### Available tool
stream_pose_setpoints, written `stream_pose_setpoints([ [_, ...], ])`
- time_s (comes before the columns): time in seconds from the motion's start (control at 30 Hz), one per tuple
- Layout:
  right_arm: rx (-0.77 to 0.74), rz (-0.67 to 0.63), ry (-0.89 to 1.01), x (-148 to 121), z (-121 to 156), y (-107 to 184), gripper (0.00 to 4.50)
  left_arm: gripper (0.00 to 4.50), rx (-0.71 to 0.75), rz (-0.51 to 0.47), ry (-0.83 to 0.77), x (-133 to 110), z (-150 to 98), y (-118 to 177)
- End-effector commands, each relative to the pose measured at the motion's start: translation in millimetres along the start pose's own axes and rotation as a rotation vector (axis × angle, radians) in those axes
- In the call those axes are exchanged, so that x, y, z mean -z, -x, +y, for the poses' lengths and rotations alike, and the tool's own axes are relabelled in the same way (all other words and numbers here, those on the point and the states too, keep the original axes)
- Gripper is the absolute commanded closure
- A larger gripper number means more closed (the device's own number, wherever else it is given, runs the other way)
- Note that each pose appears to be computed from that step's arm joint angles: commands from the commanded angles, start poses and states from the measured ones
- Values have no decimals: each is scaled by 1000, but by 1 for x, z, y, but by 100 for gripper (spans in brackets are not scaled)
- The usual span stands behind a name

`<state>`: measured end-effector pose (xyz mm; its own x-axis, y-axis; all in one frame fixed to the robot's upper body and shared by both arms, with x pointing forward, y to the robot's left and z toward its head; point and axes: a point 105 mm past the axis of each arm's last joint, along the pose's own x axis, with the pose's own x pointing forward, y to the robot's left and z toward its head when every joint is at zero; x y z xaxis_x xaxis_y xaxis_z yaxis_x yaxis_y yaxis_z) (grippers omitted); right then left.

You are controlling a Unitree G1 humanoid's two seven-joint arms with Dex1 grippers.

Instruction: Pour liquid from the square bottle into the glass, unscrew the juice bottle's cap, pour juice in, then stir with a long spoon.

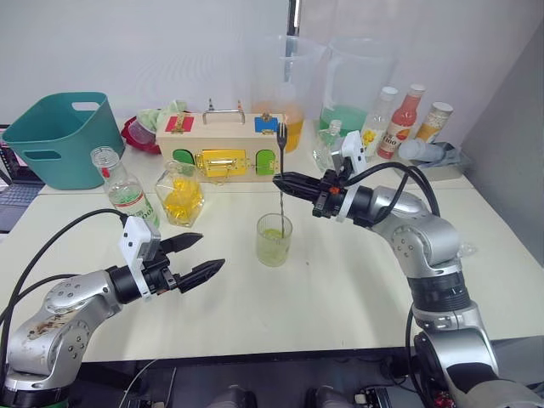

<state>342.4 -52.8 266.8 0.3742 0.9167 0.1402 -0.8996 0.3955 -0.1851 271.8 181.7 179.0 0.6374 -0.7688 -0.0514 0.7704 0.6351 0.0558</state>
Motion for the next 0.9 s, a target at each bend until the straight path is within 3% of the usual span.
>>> stream_pose_setpoints([
  [0.03,28,-15,150,-18,-2,2,450,4,6,-12,-45,-7,1,-1],
  [0.4,58,-56,183,-15,-6,-9,450,4,16,-5,-57,-6,1,-3],
  [0.7,-45,-135,57,-26,20,-28,450,4,13,6,-60,-1,1,-4],
  [0.9,-106,-80,14,-22,33,-23,450,4,20,14,-66,0,1,-6],
])
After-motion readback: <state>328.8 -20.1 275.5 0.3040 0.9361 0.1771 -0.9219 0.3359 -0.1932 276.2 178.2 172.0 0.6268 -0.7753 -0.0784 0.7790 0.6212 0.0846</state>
